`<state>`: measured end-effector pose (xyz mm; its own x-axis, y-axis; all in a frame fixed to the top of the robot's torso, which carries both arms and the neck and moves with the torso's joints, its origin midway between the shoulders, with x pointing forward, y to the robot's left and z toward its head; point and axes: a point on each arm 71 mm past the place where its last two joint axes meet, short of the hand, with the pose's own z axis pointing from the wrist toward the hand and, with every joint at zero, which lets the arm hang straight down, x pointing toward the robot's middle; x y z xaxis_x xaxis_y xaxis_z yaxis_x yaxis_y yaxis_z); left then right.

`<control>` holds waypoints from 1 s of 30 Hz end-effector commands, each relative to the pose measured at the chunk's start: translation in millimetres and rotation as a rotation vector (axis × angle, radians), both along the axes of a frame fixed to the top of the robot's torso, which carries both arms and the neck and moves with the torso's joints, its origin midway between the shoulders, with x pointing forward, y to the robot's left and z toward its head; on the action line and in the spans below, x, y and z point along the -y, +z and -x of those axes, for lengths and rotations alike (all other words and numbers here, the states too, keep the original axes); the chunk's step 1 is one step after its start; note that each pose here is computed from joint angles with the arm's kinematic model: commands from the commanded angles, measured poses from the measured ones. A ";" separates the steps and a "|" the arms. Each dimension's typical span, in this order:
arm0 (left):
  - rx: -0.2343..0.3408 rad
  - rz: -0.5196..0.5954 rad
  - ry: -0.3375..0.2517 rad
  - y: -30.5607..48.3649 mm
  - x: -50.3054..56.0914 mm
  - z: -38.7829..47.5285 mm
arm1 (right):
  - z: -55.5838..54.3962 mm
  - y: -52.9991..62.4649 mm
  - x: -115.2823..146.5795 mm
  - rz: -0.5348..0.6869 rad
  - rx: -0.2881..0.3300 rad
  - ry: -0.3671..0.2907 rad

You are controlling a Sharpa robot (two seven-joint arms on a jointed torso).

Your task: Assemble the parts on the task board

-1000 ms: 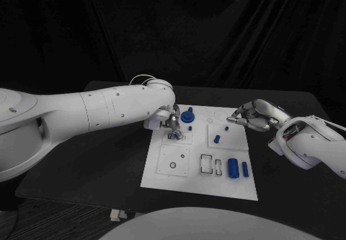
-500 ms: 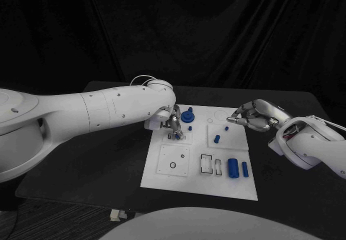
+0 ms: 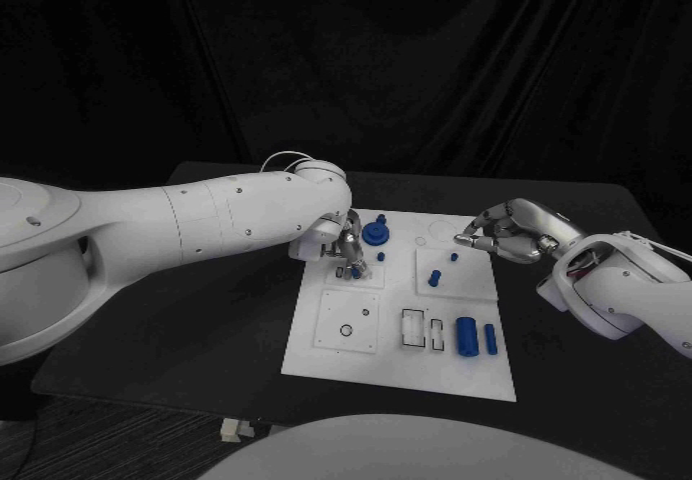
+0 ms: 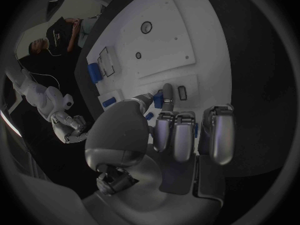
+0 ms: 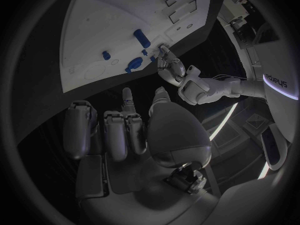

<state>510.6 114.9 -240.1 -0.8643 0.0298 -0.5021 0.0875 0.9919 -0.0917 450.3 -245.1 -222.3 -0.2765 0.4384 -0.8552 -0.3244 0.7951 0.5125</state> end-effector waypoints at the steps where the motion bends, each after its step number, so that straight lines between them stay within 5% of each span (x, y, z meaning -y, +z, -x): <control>1: -0.012 0.009 -0.011 -1.0 2.2 1.3 | 0.4 -1.1 0.1 0.007 -0.006 -0.006; 30: -0.034 0.010 -0.036 -2.9 4.6 2.2 | 0.2 -1.4 -0.5 0.007 -0.006 -0.004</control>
<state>510.5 113.5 -241.7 -0.8706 0.0428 -0.4901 0.0982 0.9913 -0.0880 450.3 -244.5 -222.4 -0.2771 0.4384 -0.8550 -0.3252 0.7945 0.5128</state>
